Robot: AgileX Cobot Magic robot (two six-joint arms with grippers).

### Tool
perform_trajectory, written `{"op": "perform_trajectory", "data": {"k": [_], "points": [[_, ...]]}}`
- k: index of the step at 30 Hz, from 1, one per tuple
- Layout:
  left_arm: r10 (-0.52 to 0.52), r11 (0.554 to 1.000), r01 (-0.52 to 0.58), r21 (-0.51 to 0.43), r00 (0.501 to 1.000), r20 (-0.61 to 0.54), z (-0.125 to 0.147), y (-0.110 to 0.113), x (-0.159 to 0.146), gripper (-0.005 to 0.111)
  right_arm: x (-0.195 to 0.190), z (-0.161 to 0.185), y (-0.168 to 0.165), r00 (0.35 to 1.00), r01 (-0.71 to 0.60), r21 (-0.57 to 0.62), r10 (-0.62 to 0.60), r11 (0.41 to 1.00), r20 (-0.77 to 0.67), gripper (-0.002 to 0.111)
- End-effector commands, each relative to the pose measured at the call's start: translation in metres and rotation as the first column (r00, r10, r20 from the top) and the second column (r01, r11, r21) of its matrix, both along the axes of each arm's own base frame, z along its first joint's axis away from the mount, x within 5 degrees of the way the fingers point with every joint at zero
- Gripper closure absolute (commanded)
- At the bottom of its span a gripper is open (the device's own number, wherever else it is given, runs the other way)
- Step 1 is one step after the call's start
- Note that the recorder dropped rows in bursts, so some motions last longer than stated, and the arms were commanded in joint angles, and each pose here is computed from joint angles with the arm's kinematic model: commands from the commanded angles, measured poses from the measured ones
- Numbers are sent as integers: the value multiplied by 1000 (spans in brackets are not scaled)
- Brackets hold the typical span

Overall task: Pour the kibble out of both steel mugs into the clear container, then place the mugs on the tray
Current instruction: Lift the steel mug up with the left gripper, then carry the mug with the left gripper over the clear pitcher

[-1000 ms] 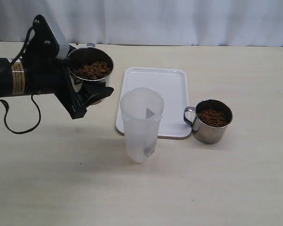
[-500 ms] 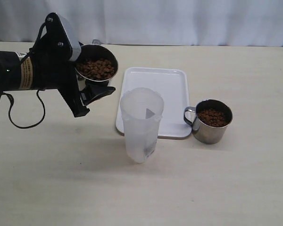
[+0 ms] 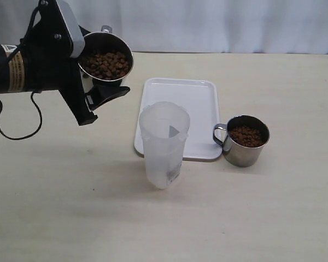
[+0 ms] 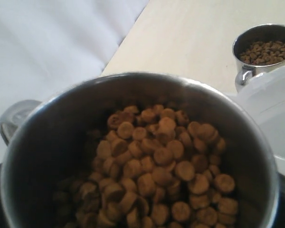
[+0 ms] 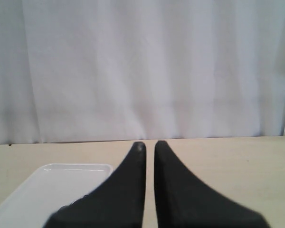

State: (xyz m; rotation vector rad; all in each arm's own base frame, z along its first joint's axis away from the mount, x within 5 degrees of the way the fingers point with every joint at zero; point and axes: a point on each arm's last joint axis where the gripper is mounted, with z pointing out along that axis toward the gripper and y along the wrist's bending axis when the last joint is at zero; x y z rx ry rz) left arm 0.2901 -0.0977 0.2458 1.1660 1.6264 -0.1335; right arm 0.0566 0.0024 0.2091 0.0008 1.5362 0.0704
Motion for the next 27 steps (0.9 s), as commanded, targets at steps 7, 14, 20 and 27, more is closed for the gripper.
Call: {"op": "perform_trajectory", "data": {"k": [7, 14, 20, 27], "points": [[-34, 997, 31, 77, 999, 33, 8, -25, -5, 107, 0, 1, 0, 1000, -4, -3, 4, 1000, 14, 103], [-62, 993, 56, 101, 997, 52, 9, -32, -7, 107, 0, 1, 0, 1000, -4, -3, 4, 1000, 14, 103], [-74, 992, 65, 105, 994, 84, 16, -34, -4, 107, 0, 1, 0, 1000, -4, -3, 4, 1000, 14, 103], [-87, 987, 73, 141, 992, 95, 15, -33, -4, 107, 0, 1, 0, 1000, -4, -3, 4, 1000, 14, 103]]}}
